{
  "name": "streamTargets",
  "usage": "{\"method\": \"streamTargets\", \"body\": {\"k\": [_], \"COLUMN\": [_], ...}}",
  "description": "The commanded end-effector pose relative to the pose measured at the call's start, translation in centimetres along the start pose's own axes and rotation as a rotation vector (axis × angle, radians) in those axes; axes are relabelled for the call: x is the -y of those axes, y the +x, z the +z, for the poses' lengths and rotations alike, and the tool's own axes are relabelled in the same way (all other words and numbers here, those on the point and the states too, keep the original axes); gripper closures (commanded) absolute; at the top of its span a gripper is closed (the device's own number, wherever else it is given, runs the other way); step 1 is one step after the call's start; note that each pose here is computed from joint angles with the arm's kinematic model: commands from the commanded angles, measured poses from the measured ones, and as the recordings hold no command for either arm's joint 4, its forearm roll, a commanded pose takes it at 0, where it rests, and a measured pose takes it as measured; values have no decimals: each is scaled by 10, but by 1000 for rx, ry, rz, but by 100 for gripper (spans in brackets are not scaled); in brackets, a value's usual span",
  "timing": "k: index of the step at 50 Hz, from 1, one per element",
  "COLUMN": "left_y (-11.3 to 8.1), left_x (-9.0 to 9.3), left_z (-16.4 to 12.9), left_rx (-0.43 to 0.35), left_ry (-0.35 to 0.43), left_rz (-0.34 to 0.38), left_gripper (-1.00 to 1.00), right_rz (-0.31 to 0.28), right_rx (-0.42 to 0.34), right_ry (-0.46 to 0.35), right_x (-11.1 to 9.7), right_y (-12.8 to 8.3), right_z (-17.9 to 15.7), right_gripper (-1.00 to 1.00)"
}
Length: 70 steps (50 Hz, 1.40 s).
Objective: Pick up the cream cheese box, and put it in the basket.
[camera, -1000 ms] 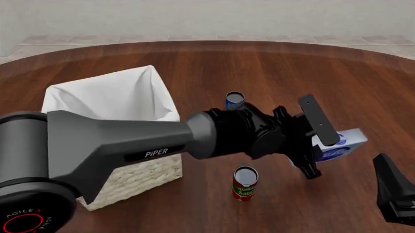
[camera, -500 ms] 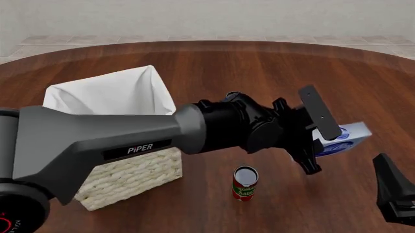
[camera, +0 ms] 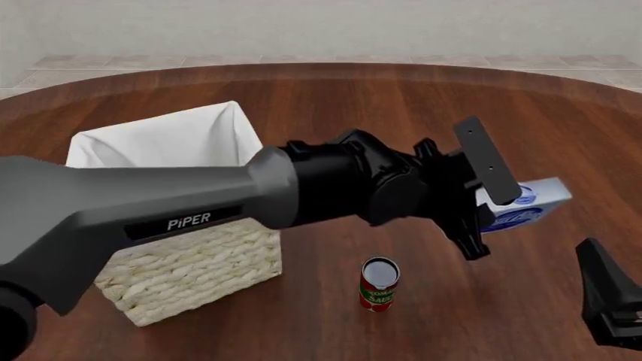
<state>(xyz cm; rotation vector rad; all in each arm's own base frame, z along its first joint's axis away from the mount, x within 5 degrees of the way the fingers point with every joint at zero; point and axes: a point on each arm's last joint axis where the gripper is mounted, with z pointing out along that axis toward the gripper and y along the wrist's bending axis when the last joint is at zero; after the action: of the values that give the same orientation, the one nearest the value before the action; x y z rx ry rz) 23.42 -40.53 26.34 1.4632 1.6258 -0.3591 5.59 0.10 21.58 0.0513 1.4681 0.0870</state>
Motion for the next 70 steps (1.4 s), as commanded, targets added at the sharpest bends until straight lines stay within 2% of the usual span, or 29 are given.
{"method": "streamTargets", "body": {"k": [1,18,60,70], "left_y": [-6,-10,-2,-5], "left_x": [-6,-6,-21,-26], "left_z": [-17,-32,-57,-65], "left_rx": [28,44,41,47], "left_ry": [-18,-25,-61,-72], "left_rz": [18,29,31,36], "left_gripper": [100,100,100,100], "right_rz": [-5,-11,-23,-29], "right_rx": [-1,-1,-3,-3], "right_ry": [-4,-7,-13,-13], "right_x": [0,0,-1,-1], "right_y": [0,0,0,0], "right_z": [0,0,0,0], "right_gripper": [-100,-100,-100,-100]}}
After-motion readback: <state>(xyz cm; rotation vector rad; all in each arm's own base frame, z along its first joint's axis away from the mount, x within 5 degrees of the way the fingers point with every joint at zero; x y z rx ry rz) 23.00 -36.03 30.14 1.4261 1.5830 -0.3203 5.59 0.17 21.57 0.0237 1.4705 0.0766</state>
